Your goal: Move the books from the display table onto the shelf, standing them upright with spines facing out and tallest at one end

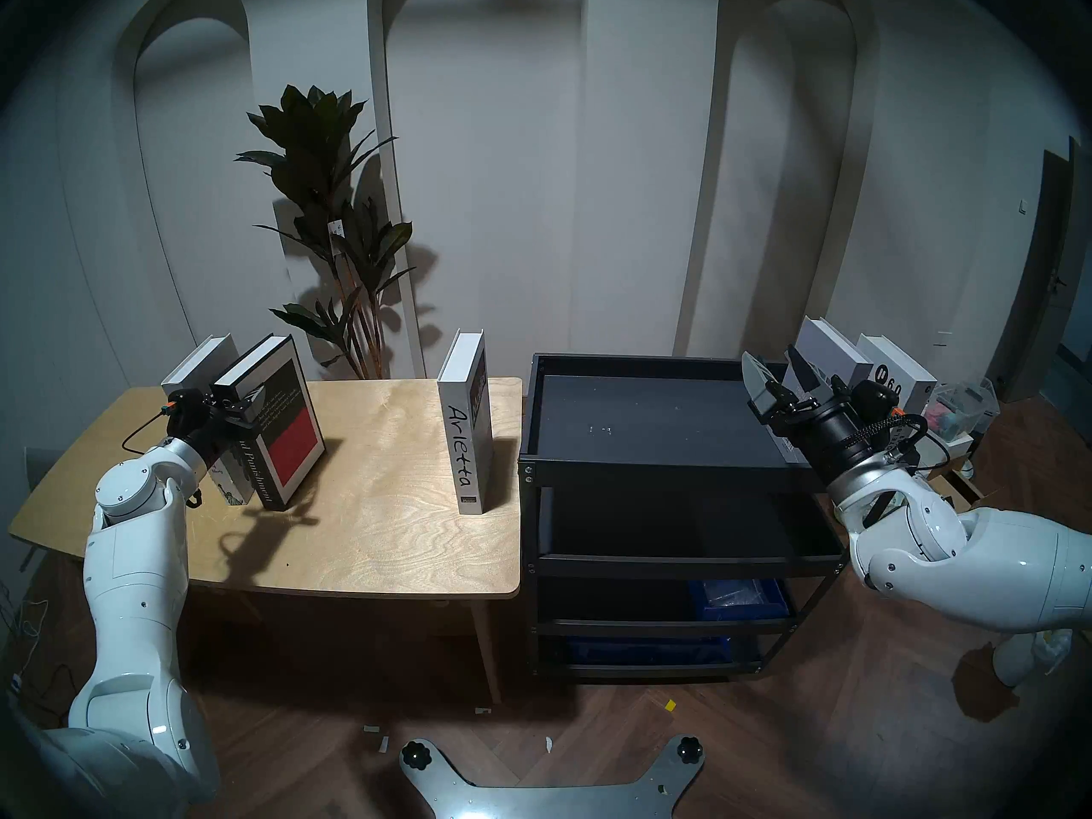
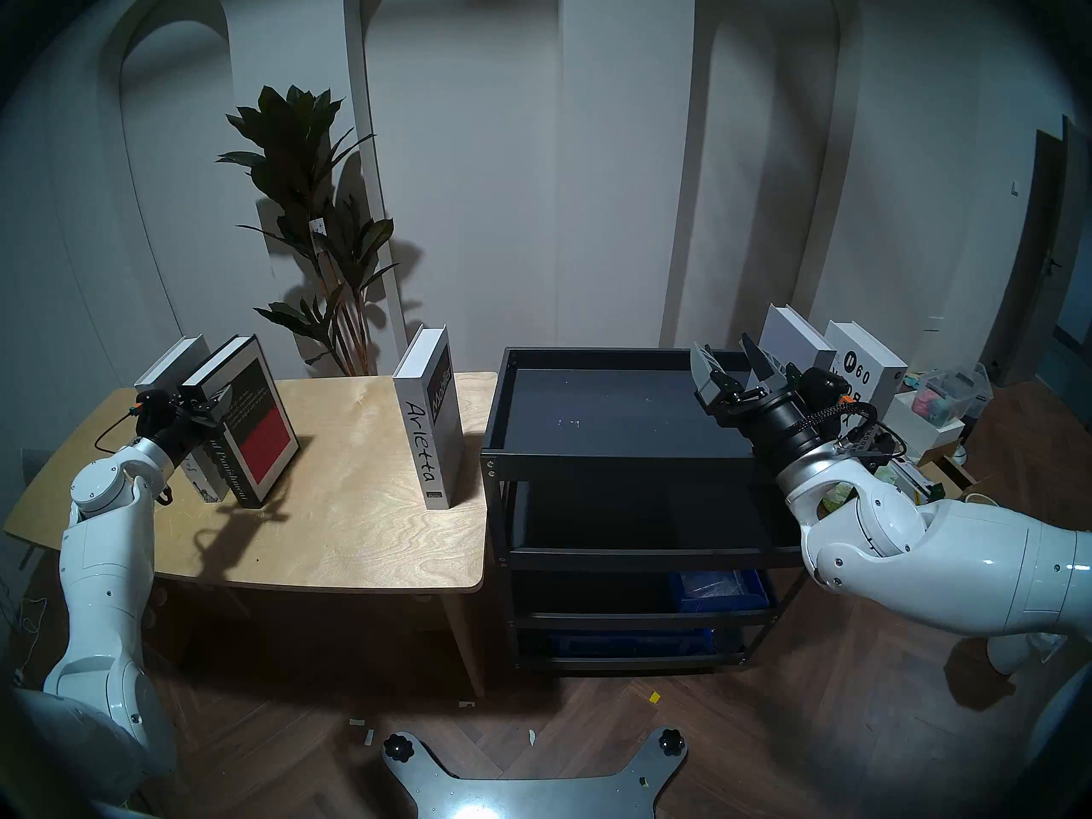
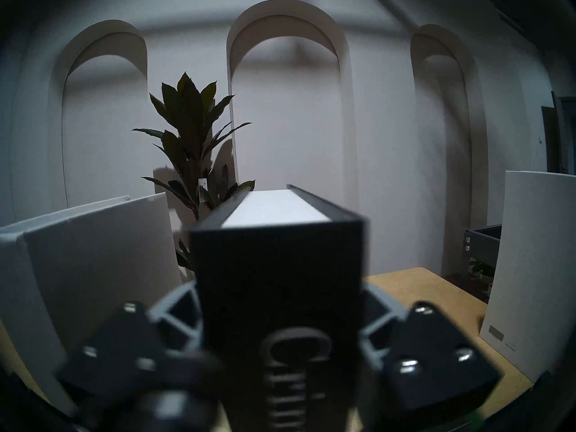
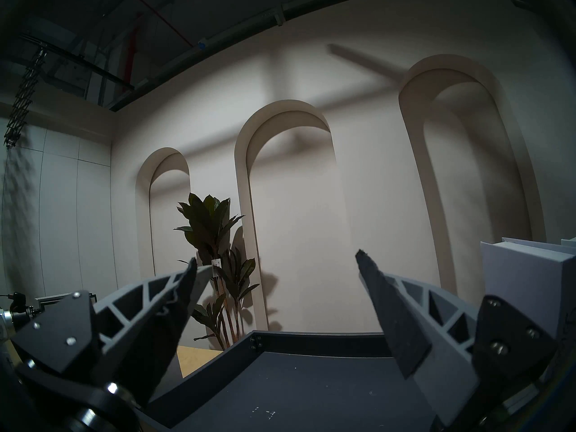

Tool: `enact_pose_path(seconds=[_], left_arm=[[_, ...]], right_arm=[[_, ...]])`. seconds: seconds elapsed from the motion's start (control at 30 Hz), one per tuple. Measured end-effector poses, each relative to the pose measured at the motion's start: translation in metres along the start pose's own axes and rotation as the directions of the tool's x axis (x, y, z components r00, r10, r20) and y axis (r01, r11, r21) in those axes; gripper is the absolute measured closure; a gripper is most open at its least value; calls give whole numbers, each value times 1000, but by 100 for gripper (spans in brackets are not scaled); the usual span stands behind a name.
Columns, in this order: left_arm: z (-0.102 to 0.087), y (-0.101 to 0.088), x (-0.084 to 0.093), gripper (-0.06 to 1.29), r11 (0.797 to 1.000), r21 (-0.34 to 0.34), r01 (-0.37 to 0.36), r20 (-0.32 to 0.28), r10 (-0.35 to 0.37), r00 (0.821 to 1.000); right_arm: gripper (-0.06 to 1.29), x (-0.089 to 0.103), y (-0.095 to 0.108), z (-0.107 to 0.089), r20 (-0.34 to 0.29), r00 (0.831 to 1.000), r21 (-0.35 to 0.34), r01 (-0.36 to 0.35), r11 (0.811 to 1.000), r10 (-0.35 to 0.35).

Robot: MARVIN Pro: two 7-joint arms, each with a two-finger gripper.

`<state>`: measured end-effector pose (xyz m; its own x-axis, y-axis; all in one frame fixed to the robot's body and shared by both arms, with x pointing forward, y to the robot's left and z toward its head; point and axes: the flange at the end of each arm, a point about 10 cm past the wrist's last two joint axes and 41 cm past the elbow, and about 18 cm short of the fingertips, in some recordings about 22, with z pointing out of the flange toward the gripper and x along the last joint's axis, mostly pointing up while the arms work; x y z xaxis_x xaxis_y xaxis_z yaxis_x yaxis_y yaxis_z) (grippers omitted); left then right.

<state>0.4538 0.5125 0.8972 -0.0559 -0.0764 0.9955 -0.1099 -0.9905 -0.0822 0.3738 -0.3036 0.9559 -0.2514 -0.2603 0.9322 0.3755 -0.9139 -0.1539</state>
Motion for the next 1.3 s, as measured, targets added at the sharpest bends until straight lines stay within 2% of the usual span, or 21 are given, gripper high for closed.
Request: enact_pose_path(seconds=[0.33,0.57,0.67,0.83,1.03,1.3], left_arm=[[-15,2,16,72,999,-29,34,2,-34,999],[-22,0,40,72,997,-29,78,-33,-79,996],[-23,-1,58,72,995,-36,92,-76,-95,993],[-22,1,98,72,992,-76,101,-174,-113,978],[-21,13,152,72,982,-167,86,-294,-132,947],[-20,35,207,72,964,-253,77,-375,-171,911]], right_arm=[[0,0,0,0,1,1000,-2,0,1000,0],[0,0,0,0,1,1000,-2,0,1000,0],[0,0,0,0,1,1000,-2,0,1000,0],[0,-1,0,0,2,1000,-2,0,1000,0],[0,-1,0,-1,3,1000,-2,0,1000,0],[0,-1,0,-1,4,1000,-2,0,1000,0]])
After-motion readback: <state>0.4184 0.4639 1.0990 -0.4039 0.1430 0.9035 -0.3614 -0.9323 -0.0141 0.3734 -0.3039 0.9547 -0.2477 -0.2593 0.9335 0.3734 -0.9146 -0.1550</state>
